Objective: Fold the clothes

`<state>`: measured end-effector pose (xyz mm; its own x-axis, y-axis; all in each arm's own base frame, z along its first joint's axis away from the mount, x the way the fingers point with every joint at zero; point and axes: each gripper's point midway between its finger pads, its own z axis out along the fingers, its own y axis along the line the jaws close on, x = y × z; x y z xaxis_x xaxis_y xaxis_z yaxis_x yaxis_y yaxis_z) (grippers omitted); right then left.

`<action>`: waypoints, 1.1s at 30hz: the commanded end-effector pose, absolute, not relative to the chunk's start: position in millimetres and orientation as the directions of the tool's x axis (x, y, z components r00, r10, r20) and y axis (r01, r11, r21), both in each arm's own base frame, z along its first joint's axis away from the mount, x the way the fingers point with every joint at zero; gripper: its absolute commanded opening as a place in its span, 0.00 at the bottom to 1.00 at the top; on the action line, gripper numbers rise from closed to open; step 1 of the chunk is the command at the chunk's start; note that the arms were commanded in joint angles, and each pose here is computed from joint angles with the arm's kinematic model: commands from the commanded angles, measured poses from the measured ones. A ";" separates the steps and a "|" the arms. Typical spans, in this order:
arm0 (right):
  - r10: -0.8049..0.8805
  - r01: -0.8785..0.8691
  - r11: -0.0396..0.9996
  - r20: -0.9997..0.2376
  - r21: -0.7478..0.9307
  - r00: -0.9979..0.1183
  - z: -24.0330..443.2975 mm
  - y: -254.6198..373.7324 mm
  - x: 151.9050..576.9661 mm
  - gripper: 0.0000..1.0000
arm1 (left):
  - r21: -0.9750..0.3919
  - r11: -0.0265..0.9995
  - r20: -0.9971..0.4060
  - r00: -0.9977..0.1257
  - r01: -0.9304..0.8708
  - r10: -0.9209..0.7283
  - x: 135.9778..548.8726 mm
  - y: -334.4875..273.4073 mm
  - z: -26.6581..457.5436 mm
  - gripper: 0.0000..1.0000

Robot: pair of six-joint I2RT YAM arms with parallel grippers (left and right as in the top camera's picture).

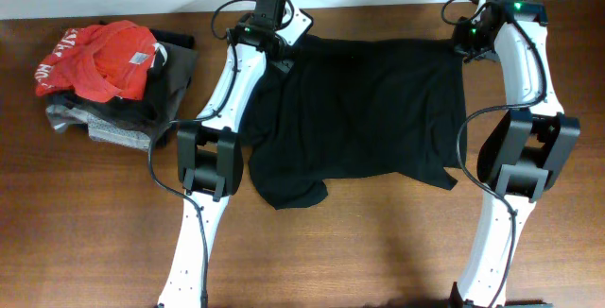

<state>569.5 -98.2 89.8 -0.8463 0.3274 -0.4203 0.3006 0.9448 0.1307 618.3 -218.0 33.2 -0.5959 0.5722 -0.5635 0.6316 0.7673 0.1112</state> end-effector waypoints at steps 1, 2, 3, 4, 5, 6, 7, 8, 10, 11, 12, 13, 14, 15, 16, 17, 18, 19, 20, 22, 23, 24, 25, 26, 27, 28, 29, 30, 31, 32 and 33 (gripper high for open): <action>0.332 0.314 0.943 -0.423 0.113 -0.843 89.4 -105.2 568.6 0.09 | 0.223 0.826 -0.587 -0.604 0.518 0.538 639.9 -195.2 60.9 0.01; 0.332 0.315 0.942 -0.423 0.113 -0.843 89.4 -105.4 568.6 0.08 | 0.251 0.841 -0.604 -0.602 0.479 0.523 646.4 -188.2 74.9 0.01; 0.332 0.314 0.943 -0.423 0.113 -0.843 89.7 -105.4 568.7 0.08 | 0.277 0.849 -0.619 -0.592 0.450 0.516 652.2 -181.4 87.7 0.00; 0.332 0.314 0.943 -0.424 0.113 -0.843 89.7 -105.5 568.7 0.08 | 0.300 0.856 -0.636 -0.581 0.420 0.508 657.7 -175.2 100.9 0.01; 0.332 0.314 0.943 -0.423 0.113 -0.843 89.5 -105.4 568.7 0.08 | 0.322 0.864 -0.656 -0.566 0.388 0.499 663.2 -168.4 116.2 0.01; 0.332 0.314 0.943 -0.423 0.113 -0.843 89.7 -105.4 568.7 0.08 | 0.339 0.870 -0.676 -0.551 0.357 0.489 668.2 -161.7 130.1 0.01; 0.332 0.315 0.943 -0.423 0.113 -0.843 89.7 -105.4 568.7 0.08 | 0.352 0.877 -0.694 -0.538 0.326 0.479 672.8 -154.4 142.7 0.00; 0.332 0.314 0.943 -0.424 0.113 -0.843 89.7 -105.4 568.7 0.07 | 0.363 0.883 -0.710 -0.525 0.298 0.469 676.8 -146.9 154.0 0.01; 0.332 0.314 0.943 -0.424 0.113 -0.843 89.8 -105.4 568.8 0.05 | 0.369 0.892 -0.737 -0.502 0.260 0.451 682.5 -134.1 172.2 0.01; 0.332 0.314 0.943 -0.425 0.114 -0.842 90.7 -105.4 568.8 0.04 | 0.370 0.895 -0.744 -0.498 0.249 0.445 684.0 -128.7 176.8 0.01; 0.332 0.314 0.943 -0.425 0.114 -0.842 90.9 -105.3 568.8 0.04 | 0.370 0.898 -0.748 -0.496 0.239 0.440 685.2 -123.5 180.0 0.01; 0.332 0.311 0.943 -0.428 0.119 -0.841 93.0 -104.4 569.2 0.04 | 0.370 0.899 -0.749 -0.498 0.232 0.437 685.8 -119.0 181.2 0.01; 0.332 0.307 0.943 -0.430 0.127 -0.840 95.1 -103.6 569.7 0.04 | 0.371 0.900 -0.746 -0.504 0.229 0.435 685.5 -115.4 180.4 0.01; 0.333 0.304 0.943 -0.436 0.137 -0.836 99.5 -102.9 569.9 0.04 | 0.375 0.900 -0.739 -0.514 0.224 0.436 684.5 -112.2 178.7 0.01; 0.334 0.301 0.942 -0.443 0.146 -0.832 105.1 -103.0 569.9 0.04 | 0.380 0.899 -0.728 -0.528 0.219 0.437 682.4 -108.8 177.0 0.00; 0.335 0.296 0.942 -0.451 0.156 -0.827 111.5 -103.2 569.9 0.04 | 0.387 0.897 -0.716 -0.544 0.214 0.438 680.2 -105.4 174.3 0.01; 0.329 0.282 0.944 -0.462 0.169 -0.824 118.8 -102.7 570.0 0.04 | 0.394 0.895 -0.703 -0.558 0.211 0.441 677.4 -102.6 173.2 0.00; 0.324 0.269 0.946 -0.471 0.182 -0.820 126.3 -102.9 569.6 0.04 | 0.401 0.892 -0.688 -0.575 0.208 0.443 674.1 -99.6 170.9 0.01; 0.325 0.263 0.945 -0.477 0.193 -0.817 132.3 -103.5 568.5 0.04 | 0.405 0.890 -0.675 -0.588 0.209 0.446 670.5 -97.6 170.8 0.01; 0.334 0.262 0.941 -0.483 0.213 -0.809 146.3 -106.2 563.3 0.04 | 0.405 0.888 -0.659 -0.603 0.217 0.448 664.6 -96.1 171.7 0.01; 0.338 0.263 0.940 -0.484 0.218 -0.807 151.1 -107.5 560.8 0.04 | 0.405 0.887 -0.650 -0.612 0.223 0.450 660.9 -95.4 172.3 0.01; 0.344 0.267 0.938 -0.483 0.223 -0.806 157.1 -110.0 556.5 0.04 | 0.404 0.886 -0.641 -0.620 0.229 0.453 656.3 -95.2 175.4 0.01; 0.348 0.269 0.936 -0.479 0.227 -0.806 163.1 -111.9 551.3 0.04 | 0.404 0.883 -0.629 -0.629 0.239 0.457 650.9 -96.3 177.4 0.01; 0.349 0.269 0.936 -0.475 0.230 -0.808 167.2 -113.0 546.9 0.04 | 0.403 0.881 -0.619 -0.635 0.248 0.462 645.1 -98.3 181.3 0.01; 0.342 0.260 0.937 -0.471 0.233 -0.813 171.2 -112.8 542.7 0.04 | 0.402 0.878 -0.608 -0.642 0.259 0.467 639.1 -100.3 184.7 0.01; 0.334 0.247 0.939 -0.466 0.239 -0.819 175.0 -111.7 538.3 0.04 | 0.401 0.876 -0.599 -0.647 0.267 0.472 633.8 -102.1 188.0 0.00; 0.334 0.245 0.938 -0.458 0.244 -0.824 178.7 -111.4 533.2 0.04 | 0.401 0.873 -0.590 -0.652 0.277 0.477 627.7 -104.1 192.3 0.01; 0.325 0.235 0.941 -0.451 0.244 -0.831 181.5 -111.4 527.8 0.04 | 0.400 0.871 -0.580 -0.656 0.286 0.482 621.9 -105.9 195.9 0.01; 0.320 0.231 0.942 -0.442 0.244 -0.838 183.2 -110.1 523.4 0.04 | 0.399 0.869 -0.573 -0.660 0.294 0.486 617.2 -107.4 198.9 0.01; 0.311 0.226 0.945 -0.429 0.238 -0.848 183.6 -109.1 517.9 0.04 | 0.398 0.866 -0.561 -0.666 0.304 0.491 611.5 -109.0 200.7 0.00; 0.304 0.223 0.947 -0.415 0.233 -0.858 183.0 -108.1 513.2 0.04 | 0.396 0.862 -0.545 -0.675 0.316 0.498 604.8 -110.2 201.8 0.01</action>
<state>521.0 -109.9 156.4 -0.8594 0.3456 -0.3768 0.2720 0.9331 0.2354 619.4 -108.6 133.7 -0.7145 0.5110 -0.4779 0.3574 0.8538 0.3787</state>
